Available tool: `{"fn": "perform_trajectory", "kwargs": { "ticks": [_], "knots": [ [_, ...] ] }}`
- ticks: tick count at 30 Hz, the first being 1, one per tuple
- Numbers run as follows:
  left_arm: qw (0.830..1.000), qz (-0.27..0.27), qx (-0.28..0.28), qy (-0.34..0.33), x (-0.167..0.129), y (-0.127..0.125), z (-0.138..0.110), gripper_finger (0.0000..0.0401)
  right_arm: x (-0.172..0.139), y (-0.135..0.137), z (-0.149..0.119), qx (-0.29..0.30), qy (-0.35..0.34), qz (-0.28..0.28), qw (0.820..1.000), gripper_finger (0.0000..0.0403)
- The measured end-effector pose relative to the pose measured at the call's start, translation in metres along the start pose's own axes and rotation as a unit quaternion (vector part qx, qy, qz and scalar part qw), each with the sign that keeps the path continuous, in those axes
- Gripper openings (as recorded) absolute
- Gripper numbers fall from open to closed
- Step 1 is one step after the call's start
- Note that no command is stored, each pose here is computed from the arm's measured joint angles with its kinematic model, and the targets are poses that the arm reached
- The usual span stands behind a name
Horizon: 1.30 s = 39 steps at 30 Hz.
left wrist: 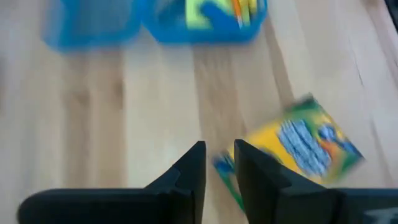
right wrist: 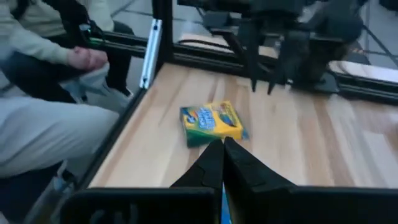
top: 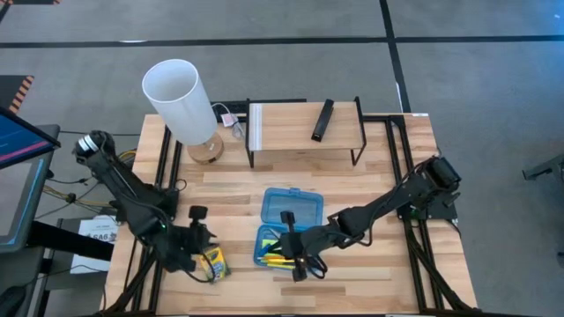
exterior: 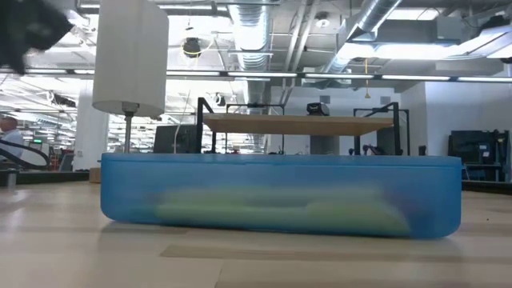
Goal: Pack school essentials
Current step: Put the crayon box into the blue supply box
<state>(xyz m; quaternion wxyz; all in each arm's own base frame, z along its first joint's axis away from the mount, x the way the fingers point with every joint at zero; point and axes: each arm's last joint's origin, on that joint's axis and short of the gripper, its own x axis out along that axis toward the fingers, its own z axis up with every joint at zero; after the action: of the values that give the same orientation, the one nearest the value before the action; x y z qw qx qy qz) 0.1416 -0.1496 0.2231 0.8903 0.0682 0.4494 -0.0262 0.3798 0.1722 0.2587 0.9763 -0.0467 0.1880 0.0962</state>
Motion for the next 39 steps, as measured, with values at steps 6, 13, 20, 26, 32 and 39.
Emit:
{"fn": "perform_trajectory", "kwargs": {
  "ticks": [6,13,20,26,32,39],
  "knots": [
    [0.995,-0.061,-0.041,0.067,0.005,-0.010,-0.018,0.0034,0.017,0.002,-0.011,-0.008,0.000,0.014,1.000,0.0020],
    [0.989,-0.087,-0.069,0.097,0.002,-0.036,-0.023,0.0003,0.048,-0.009,-0.014,-0.008,-0.009,0.023,1.000,0.0024],
    [0.982,-0.085,-0.111,0.129,0.006,-0.057,-0.039,0.0001,0.084,-0.017,-0.010,-0.025,0.028,0.055,0.998,0.0018],
    [0.980,-0.063,-0.106,0.157,0.023,-0.074,-0.053,0.0000,0.099,-0.022,-0.007,-0.024,0.062,0.049,0.997,0.0021],
    [0.981,-0.029,-0.063,0.179,0.048,-0.079,-0.060,0.0000,0.101,-0.031,-0.007,-0.016,0.063,0.041,0.997,0.0022],
    [0.980,-0.030,-0.035,0.192,0.066,-0.067,-0.048,0.0000,0.103,-0.055,-0.012,-0.007,0.086,0.020,0.996,0.0010]
  ]
}}
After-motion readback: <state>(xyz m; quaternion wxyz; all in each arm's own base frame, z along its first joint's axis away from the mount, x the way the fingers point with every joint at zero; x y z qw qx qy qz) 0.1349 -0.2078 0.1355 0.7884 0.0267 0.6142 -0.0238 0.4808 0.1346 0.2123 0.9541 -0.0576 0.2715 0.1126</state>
